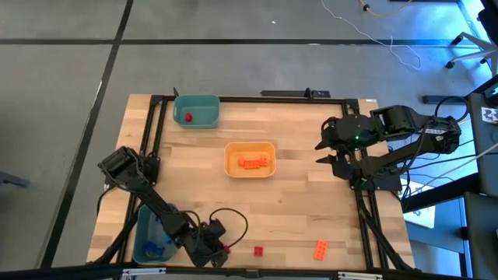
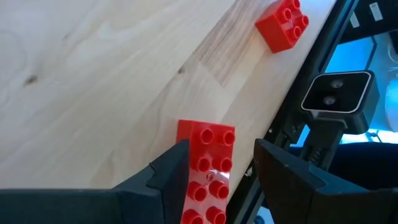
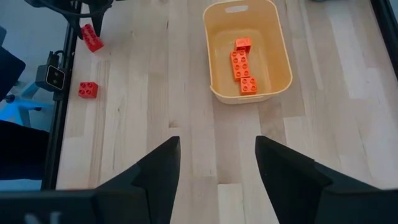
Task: Sort & place blocks by color
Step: Put the left red 8 stud game piece into the green bin
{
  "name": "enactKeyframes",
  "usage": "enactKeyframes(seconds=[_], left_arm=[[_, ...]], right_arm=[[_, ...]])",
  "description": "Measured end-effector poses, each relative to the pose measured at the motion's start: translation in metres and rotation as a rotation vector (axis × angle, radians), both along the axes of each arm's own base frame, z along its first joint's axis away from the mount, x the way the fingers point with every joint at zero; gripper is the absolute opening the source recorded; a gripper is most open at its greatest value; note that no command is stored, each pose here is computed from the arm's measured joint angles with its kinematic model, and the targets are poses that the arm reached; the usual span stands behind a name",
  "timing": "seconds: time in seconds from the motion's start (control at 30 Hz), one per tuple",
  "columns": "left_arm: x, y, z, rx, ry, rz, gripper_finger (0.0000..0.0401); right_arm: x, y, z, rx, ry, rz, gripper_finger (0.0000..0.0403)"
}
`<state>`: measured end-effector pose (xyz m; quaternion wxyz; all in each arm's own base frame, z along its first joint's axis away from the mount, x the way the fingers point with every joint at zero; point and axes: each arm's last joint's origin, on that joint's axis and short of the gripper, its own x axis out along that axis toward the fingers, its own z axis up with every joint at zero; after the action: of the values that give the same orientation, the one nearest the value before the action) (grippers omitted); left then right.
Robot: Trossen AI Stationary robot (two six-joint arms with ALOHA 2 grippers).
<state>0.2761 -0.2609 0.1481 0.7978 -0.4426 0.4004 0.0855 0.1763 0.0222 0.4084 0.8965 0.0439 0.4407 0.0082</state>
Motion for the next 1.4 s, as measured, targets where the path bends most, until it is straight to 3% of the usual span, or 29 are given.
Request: enactKeyframes(seconds=[0.37,0.73,1.13,1.4], left_arm=[[-0.001,-0.001,-0.001,-0.03,0.064,-0.126,0.0171],[0.007,0.016,-0.005,-0.027,0.157,-0.117,0.0171],[0.0,0.028,-0.011,0.02,0.322,-0.126,0.0171],[0.004,0.037,-0.012,0.055,0.323,-0.079,0.0171]], right_arm=[[0.0,0.0,0.0,0.001,-0.003,0.001,0.0209],[0.002,0.0,0.002,0.004,-0.028,0.0,0.0209],[0.002,0.0,0.002,0.004,-0.028,0.0,0.0209],[0.002,0.0,0.002,0.004,-0.028,0.0,0.0209]])
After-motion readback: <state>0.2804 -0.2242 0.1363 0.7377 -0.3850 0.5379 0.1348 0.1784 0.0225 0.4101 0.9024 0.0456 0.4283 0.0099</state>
